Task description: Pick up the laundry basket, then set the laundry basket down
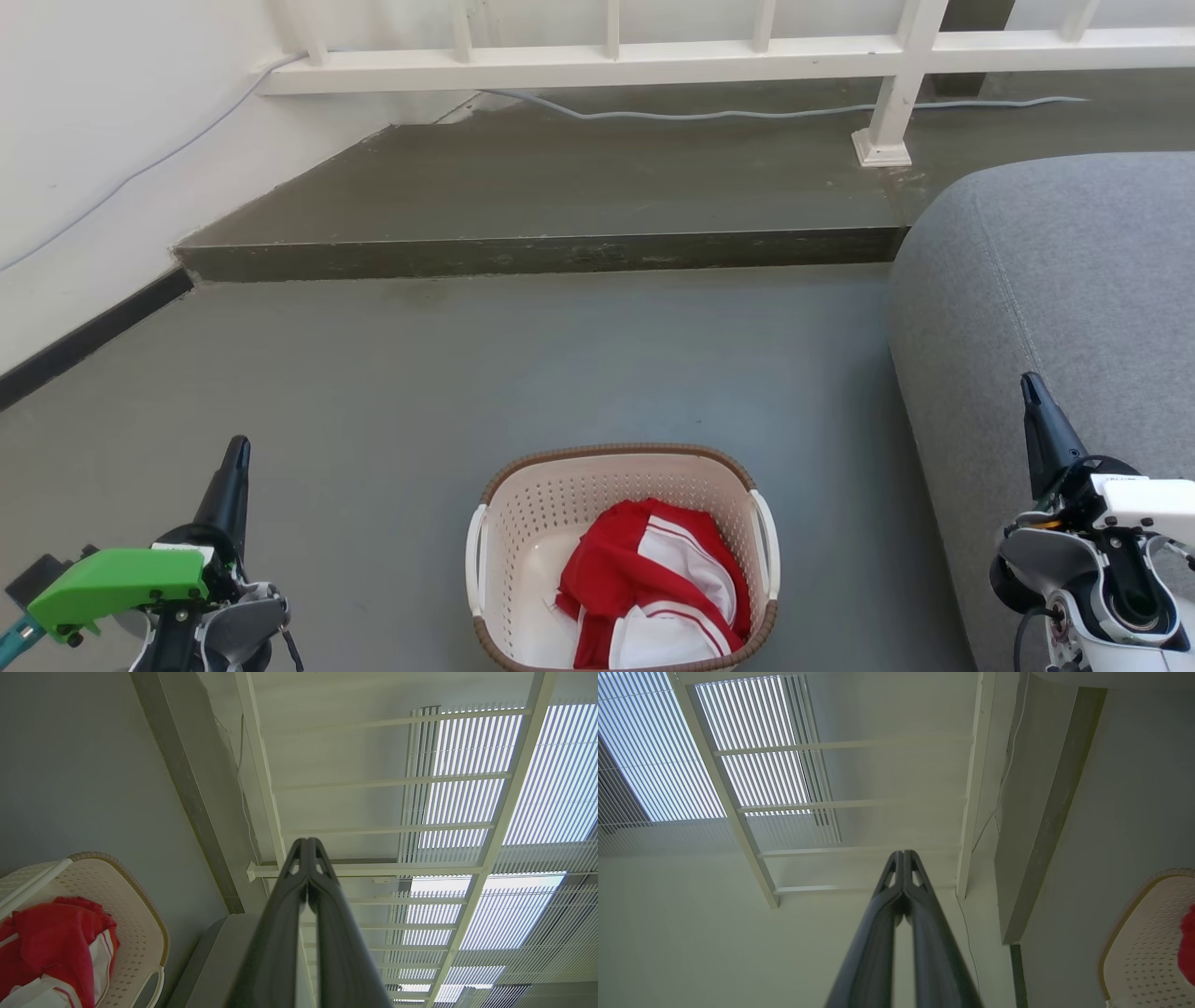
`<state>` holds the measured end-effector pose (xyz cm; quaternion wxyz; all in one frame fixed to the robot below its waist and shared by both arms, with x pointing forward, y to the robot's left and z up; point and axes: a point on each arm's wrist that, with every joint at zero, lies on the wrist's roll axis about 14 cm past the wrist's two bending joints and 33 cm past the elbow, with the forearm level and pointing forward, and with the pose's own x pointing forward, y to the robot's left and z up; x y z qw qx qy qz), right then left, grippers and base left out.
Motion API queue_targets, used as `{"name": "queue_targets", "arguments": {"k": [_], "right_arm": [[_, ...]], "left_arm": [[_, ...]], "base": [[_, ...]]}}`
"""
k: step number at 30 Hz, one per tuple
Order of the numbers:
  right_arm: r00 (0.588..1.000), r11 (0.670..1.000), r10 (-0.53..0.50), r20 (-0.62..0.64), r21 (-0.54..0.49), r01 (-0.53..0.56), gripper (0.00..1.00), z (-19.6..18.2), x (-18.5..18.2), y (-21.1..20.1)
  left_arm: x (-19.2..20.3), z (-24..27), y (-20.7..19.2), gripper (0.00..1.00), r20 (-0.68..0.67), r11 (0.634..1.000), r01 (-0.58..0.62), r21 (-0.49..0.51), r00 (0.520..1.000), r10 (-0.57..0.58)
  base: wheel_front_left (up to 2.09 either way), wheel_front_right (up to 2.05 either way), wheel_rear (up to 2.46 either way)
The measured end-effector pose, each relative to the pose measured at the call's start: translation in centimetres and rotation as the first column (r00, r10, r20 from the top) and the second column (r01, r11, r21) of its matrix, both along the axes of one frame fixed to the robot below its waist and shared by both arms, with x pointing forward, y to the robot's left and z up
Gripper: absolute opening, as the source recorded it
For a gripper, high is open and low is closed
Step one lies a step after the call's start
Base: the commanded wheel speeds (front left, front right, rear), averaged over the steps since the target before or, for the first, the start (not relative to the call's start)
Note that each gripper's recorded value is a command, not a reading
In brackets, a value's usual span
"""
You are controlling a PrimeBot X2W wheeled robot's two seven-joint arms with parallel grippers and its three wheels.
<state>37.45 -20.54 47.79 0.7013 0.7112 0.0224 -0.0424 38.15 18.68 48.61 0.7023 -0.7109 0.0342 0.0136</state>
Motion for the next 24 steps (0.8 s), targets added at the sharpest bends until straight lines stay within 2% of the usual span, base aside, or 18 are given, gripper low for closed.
{"name": "queue_targets", "arguments": {"k": [3,4,8,16,24], "right_arm": [[1.000,1.000,0.000,-0.005,0.001,0.000,0.00,-0.2,-0.1,0.0],[1.000,1.000,0.000,-0.017,0.005,0.001,1.00,-0.5,-0.2,0.1],[0.997,1.000,0.002,-0.076,0.022,0.000,1.00,-2.5,-1.3,0.6],[0.998,1.000,0.003,-0.058,0.017,-0.002,1.00,-2.0,-1.1,0.8],[0.999,1.000,0.006,-0.033,-0.029,-0.007,1.00,-1.1,-0.7,1.3]], "left_arm": [[0.0,-0.1,0.0,0.00,-0.005,1.000,0.001,0.000,1.000,-0.001],[-0.2,-0.5,-0.1,1.00,-0.016,1.000,0.003,-0.002,1.000,-0.003],[-1.0,-2.2,-0.6,1.00,-0.067,1.000,0.004,-0.018,0.998,-0.006],[-0.9,-2.0,-0.6,1.00,-0.060,1.000,-0.006,-0.004,0.998,0.006],[-0.6,-1.0,-1.0,1.00,-0.028,0.998,-0.004,0.067,1.000,0.006]], "base": [[0.00,0.00,0.00],[0.00,0.00,0.00],[0.00,0.00,0.00],[0.00,0.00,0.00],[0.00,0.00,0.00]]}}
